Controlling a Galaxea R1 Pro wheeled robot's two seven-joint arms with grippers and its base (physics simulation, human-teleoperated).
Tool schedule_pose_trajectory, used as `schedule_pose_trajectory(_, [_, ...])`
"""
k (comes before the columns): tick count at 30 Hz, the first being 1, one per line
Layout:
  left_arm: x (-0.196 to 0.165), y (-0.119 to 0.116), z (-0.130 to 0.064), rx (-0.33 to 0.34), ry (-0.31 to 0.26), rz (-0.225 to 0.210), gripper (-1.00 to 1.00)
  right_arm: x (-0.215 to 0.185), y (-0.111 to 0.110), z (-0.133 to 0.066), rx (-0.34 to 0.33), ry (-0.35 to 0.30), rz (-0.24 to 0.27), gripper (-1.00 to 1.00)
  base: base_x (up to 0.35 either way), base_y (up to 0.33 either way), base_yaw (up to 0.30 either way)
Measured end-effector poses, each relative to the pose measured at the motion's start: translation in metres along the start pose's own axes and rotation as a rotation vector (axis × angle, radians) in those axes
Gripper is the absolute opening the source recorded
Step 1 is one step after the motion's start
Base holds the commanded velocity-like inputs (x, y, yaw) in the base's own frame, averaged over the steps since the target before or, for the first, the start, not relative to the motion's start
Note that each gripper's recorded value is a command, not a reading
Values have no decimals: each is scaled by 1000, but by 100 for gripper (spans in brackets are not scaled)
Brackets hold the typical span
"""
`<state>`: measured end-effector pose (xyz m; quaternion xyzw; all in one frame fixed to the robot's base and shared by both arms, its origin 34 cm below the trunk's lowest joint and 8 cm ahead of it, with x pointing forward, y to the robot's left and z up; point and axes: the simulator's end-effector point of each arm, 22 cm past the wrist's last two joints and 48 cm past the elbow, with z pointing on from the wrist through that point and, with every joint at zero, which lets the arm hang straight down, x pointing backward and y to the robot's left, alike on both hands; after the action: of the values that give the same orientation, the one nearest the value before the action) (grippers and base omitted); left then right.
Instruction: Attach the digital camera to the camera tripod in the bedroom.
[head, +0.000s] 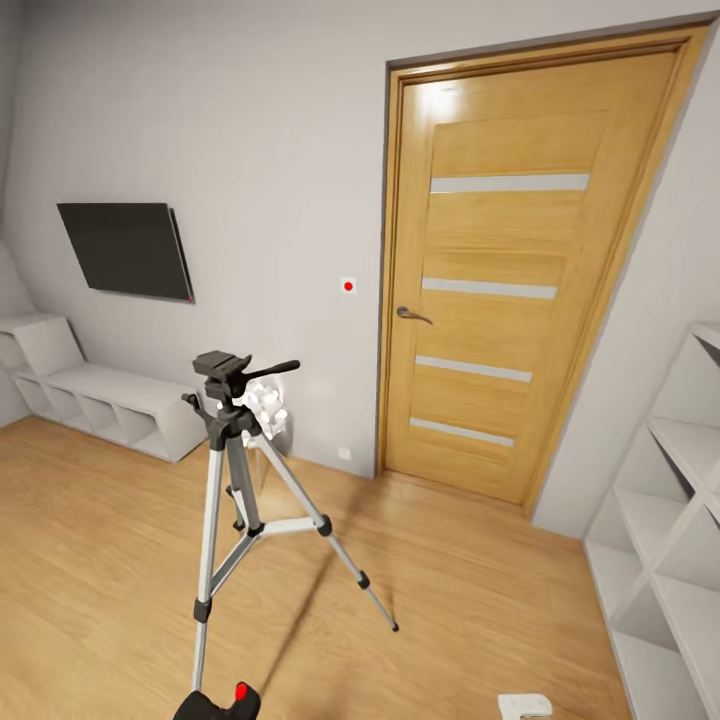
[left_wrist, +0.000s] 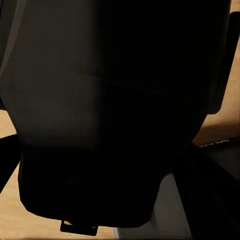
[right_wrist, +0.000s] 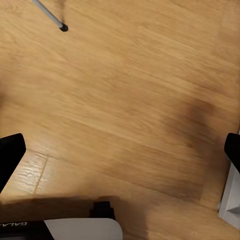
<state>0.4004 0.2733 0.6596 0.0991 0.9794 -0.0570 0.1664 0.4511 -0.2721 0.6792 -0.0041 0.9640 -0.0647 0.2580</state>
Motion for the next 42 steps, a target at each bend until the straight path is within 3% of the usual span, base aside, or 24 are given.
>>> schedule_pose_trajectory(15, [5,0,0,-9,7,1,-100,0,0,0,0,0,0,100,218,-181,27])
schedule_pose_trajectory(42, [7,-3,1,-6,10,2,-100,1,0,0,0,2,0,100,16,-25,244])
